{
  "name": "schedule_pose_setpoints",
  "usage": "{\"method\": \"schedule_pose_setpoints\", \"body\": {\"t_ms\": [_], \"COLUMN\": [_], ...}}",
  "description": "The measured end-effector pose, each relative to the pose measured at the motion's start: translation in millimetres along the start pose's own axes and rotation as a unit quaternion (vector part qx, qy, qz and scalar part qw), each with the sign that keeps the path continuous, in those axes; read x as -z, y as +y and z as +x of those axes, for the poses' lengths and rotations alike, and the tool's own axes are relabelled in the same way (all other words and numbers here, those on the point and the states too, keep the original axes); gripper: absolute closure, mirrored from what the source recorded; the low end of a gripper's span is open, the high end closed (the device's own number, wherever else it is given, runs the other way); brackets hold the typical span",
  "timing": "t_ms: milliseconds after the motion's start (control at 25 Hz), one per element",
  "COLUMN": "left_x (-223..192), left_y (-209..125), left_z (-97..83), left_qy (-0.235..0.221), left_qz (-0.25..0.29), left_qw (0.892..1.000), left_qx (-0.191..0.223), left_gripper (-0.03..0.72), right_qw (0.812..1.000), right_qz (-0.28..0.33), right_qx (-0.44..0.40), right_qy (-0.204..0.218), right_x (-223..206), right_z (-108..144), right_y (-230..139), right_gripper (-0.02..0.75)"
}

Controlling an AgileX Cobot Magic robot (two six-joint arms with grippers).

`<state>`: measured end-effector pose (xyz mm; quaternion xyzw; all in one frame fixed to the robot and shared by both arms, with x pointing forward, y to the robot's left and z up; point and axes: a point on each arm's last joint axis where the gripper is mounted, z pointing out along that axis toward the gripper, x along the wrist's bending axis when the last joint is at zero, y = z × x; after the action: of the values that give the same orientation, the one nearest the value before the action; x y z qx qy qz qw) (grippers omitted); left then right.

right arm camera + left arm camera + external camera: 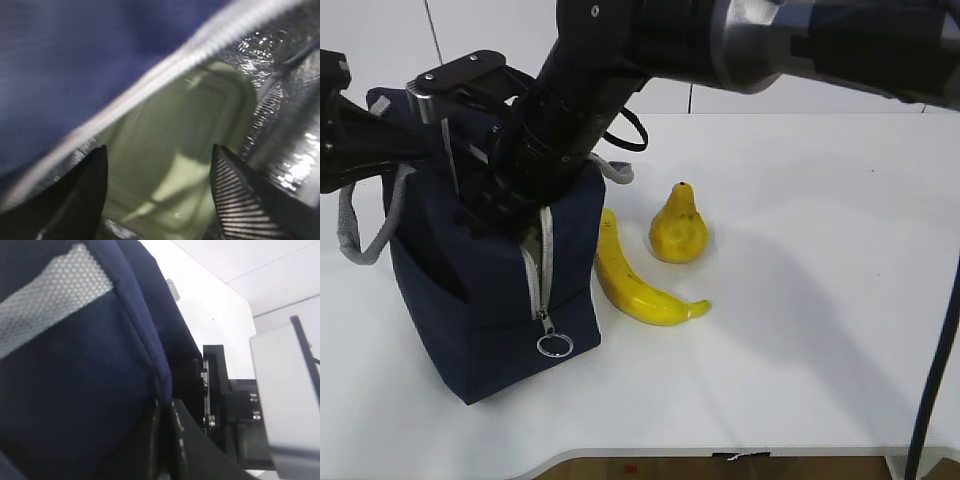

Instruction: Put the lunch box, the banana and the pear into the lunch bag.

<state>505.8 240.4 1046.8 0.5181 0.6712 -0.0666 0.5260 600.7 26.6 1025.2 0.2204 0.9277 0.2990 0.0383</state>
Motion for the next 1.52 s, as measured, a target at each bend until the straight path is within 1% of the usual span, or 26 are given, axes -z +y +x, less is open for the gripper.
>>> {"method": "schedule_pose_setpoints", "body": {"t_ms": [80, 160, 360, 480, 640, 840, 1040, 1320, 1520], "left_x": [0.0, 0.0, -0.2, -0.1, -0.1, -0.3, -0.3, -0.3, -0.3], "left_y": [0.0, -0.1, -1.2, -1.4, -1.5, -0.8, -1.1, -1.1, -1.1], "left_z": [-0.5, -1.3, -6.0, -6.4, -6.3, -4.1, -3.5, -3.4, -3.4], "left_qy": [-0.003, -0.007, -0.034, -0.036, -0.036, -0.024, -0.021, -0.02, -0.02], "left_qz": [0.0, 0.0, 0.006, 0.007, 0.008, 0.004, 0.006, 0.006, 0.006], "left_qw": [1.0, 1.0, 0.999, 0.999, 0.999, 0.999, 0.999, 0.999, 0.999], "left_qx": [0.001, 0.001, -0.014, -0.019, -0.021, -0.028, -0.032, -0.033, -0.033], "left_gripper": [0.687, 0.687, 0.687, 0.687, 0.687, 0.687, 0.687, 0.687, 0.687], "right_qw": [1.0, 1.0, 0.999, 0.999, 0.997, 0.997, 0.996, 0.993, 0.985], "right_qz": [0.0, 0.002, 0.013, 0.024, 0.033, 0.044, 0.046, 0.029, 0.026], "right_qx": [0.001, 0.007, 0.022, 0.033, 0.055, 0.042, 0.041, 0.046, 0.029], "right_qy": [-0.001, -0.008, -0.024, -0.028, -0.041, -0.056, -0.061, -0.105, -0.166], "right_x": [0.9, 1.7, 1.8, 6.9, 26.7, 52.7, 82.6, 124.6, 155.7], "right_z": [-0.1, -1.3, -4.3, -4.8, -5.5, -4.0, 3.7, 9.0, 5.5], "right_y": [0.7, 1.0, -1.0, 0.7, 12.0, 21.6, 23.9, 27.7, 24.2], "right_gripper": [0.256, 0.235, 0.223, 0.223, 0.223, 0.222, 0.222, 0.222, 0.221]}}
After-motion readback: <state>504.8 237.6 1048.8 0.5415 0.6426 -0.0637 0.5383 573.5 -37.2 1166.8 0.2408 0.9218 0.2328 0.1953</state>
